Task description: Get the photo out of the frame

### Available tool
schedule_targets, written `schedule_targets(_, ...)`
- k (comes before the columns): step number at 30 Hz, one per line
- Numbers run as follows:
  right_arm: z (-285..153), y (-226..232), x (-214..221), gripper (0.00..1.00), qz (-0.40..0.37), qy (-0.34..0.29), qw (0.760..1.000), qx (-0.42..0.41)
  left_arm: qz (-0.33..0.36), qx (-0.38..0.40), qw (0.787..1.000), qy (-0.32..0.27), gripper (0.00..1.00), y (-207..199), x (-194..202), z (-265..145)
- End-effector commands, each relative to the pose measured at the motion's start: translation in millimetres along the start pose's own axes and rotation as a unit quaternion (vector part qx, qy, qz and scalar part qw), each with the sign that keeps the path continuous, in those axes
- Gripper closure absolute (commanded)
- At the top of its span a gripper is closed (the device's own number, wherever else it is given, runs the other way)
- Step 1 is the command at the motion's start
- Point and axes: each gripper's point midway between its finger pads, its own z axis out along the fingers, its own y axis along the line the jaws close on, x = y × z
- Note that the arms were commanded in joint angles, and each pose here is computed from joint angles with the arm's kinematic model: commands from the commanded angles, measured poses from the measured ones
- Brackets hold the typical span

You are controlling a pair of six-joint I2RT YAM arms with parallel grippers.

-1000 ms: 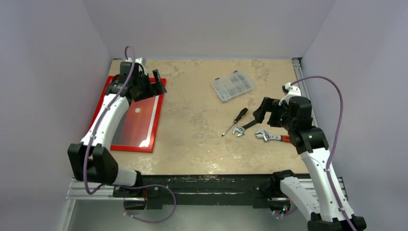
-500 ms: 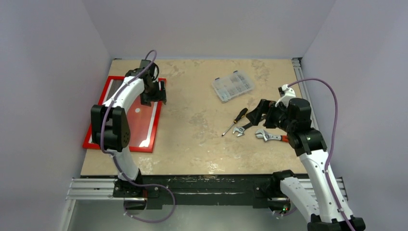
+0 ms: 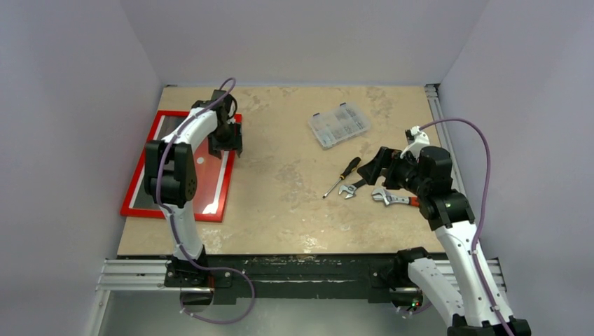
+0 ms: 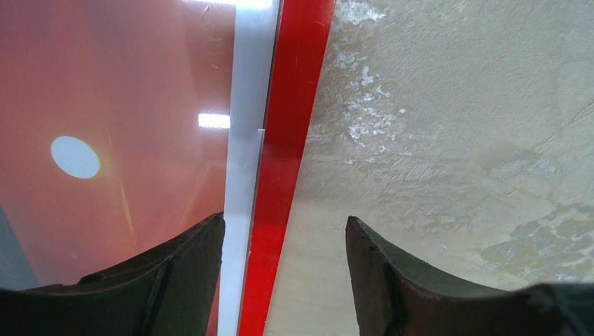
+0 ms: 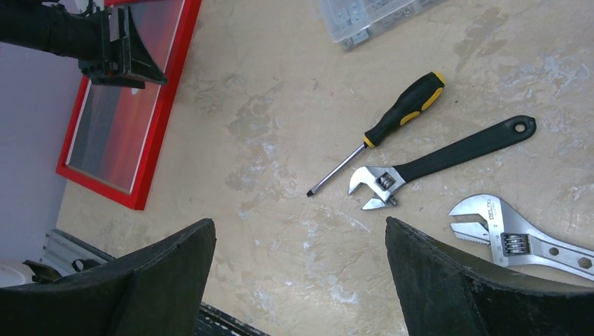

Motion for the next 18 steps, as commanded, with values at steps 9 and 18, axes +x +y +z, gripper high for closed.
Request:
schedule_targets(9, 3.3, 6.0, -0.9, 0.12, 0.007, -0.006, 1.0, -0.019, -0.007, -0.002, 0.999, 0.042, 0.6, 0.2, 0.6, 19.1)
schedule_targets(18, 4.1, 6.4, 0.8, 0.13, 0.012, -0.005, 1.0, -0.021, -0.017, 0.001, 0.999, 0.051, 0.58, 2.0, 2.5, 19.1)
